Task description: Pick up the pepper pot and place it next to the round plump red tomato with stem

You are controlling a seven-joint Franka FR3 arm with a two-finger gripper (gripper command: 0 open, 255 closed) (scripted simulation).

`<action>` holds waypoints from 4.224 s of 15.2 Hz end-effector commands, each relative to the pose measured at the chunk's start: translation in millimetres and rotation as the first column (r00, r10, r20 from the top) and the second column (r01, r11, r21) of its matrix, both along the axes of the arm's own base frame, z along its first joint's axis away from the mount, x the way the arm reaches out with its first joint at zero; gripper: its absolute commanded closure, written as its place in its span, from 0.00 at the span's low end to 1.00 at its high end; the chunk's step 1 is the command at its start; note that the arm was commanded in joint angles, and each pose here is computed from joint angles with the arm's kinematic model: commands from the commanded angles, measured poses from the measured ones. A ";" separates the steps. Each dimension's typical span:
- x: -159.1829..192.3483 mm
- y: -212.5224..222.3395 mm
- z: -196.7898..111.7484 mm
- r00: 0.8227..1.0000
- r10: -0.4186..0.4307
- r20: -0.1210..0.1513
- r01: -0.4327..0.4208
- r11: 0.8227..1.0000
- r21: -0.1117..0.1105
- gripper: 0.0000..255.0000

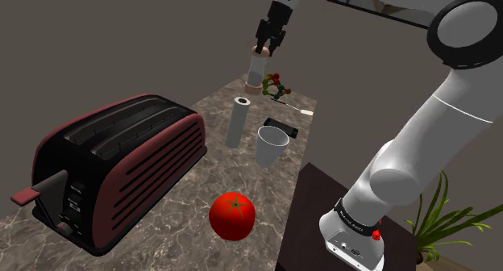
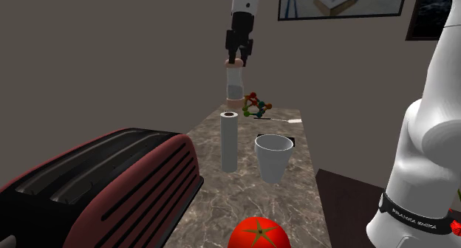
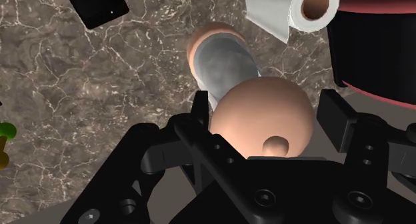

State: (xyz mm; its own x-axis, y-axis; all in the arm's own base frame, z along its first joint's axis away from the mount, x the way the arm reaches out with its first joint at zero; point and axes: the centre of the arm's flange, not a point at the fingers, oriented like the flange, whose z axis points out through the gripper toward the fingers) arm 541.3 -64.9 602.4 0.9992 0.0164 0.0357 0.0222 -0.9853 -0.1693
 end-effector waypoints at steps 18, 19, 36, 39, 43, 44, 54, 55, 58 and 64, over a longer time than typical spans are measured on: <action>-159.5 189.8 45.3 1.000 -0.001 0.000 0.001 1.000 -0.001 1.00; -167.8 199.8 47.6 1.000 -0.001 0.000 0.001 1.000 -0.001 1.00; -198.0 236.0 -17.7 1.000 -0.001 0.000 0.001 1.000 -0.001 1.00; -198.0 236.0 -33.5 1.000 -0.001 0.000 0.001 1.000 -0.001 1.00; -198.0 236.0 -54.6 1.000 -0.001 0.000 0.001 1.000 -0.001 1.00; -198.0 236.0 -59.9 1.000 -0.001 0.000 0.001 1.000 -0.001 1.00; -198.0 236.0 -112.7 1.000 -0.001 0.000 0.001 1.000 -0.001 1.00; -198.0 236.0 -118.0 1.000 -0.001 0.000 0.001 1.000 -0.001 1.00; -198.0 236.0 -133.8 1.000 -0.001 0.000 0.001 1.000 -0.001 1.00; -198.0 236.0 -165.5 1.000 -0.001 0.000 0.001 1.000 -0.001 1.00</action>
